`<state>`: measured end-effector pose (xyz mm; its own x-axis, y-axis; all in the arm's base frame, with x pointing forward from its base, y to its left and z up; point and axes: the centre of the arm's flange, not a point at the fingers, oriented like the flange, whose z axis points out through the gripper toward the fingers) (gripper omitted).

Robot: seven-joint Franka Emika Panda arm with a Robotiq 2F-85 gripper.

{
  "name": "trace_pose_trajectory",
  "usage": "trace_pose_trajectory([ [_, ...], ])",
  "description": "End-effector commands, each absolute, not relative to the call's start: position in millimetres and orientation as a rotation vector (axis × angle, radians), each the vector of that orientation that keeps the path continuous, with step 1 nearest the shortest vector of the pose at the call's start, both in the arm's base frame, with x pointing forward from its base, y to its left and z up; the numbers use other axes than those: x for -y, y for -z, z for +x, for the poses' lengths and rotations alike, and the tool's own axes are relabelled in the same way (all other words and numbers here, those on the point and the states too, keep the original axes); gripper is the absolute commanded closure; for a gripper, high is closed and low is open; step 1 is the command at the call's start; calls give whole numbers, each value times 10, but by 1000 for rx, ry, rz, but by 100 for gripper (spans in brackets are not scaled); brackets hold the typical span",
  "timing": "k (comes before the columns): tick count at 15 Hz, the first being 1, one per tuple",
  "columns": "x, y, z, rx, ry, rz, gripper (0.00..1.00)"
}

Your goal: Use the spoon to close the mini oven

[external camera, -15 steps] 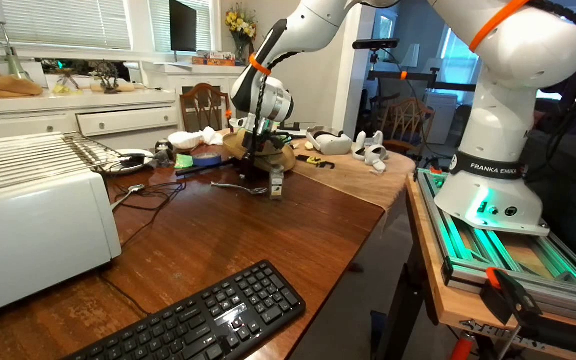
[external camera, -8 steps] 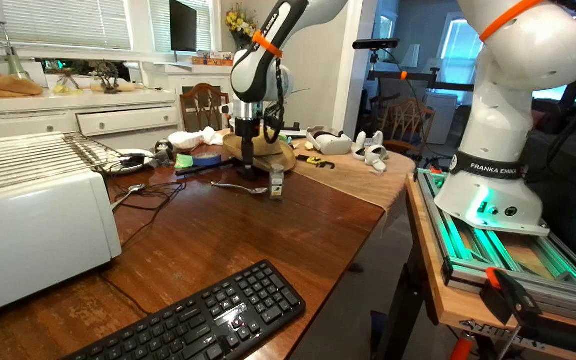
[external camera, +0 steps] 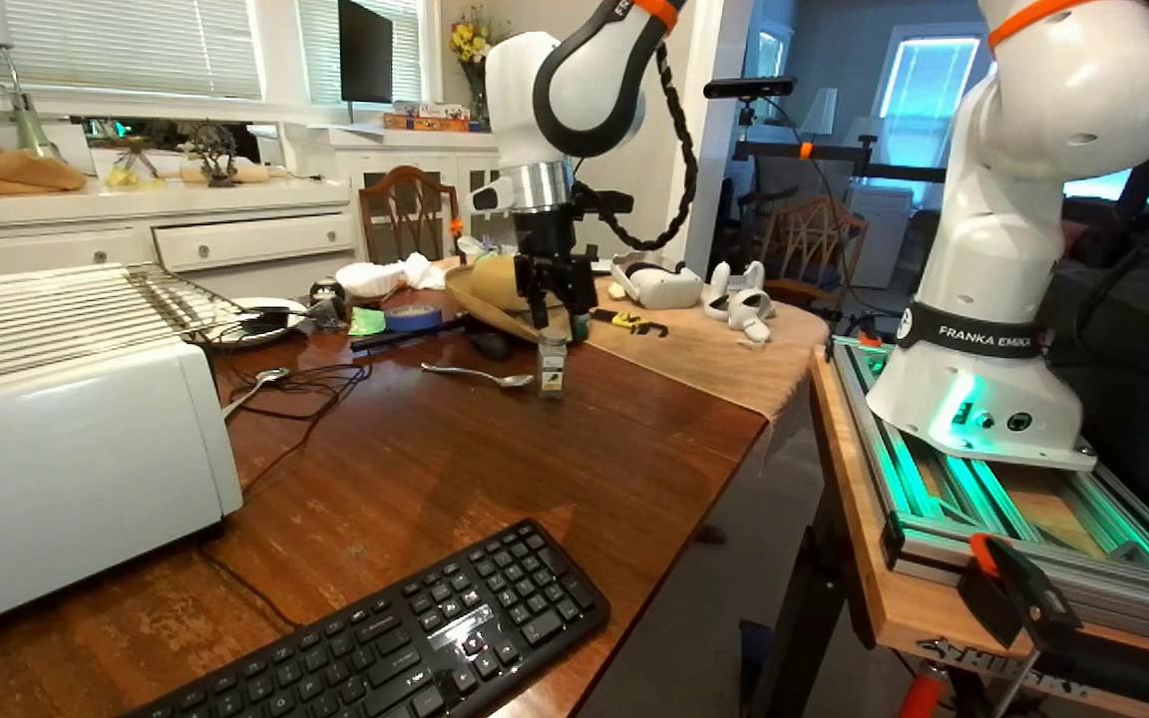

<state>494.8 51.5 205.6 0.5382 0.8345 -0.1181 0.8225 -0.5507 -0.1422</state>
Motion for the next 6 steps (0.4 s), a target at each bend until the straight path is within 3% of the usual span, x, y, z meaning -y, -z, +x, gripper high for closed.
trace_pose_trajectory([
  [1,-406,-2463,4232,1433,-176,-2674,0],
  [4,-43,-2581,3944,1216,24,-2752,0],
  [5,-298,-2404,4314,1286,-89,-2727,0],
  [6,-186,-2463,4223,1249,-46,-2742,0],
])
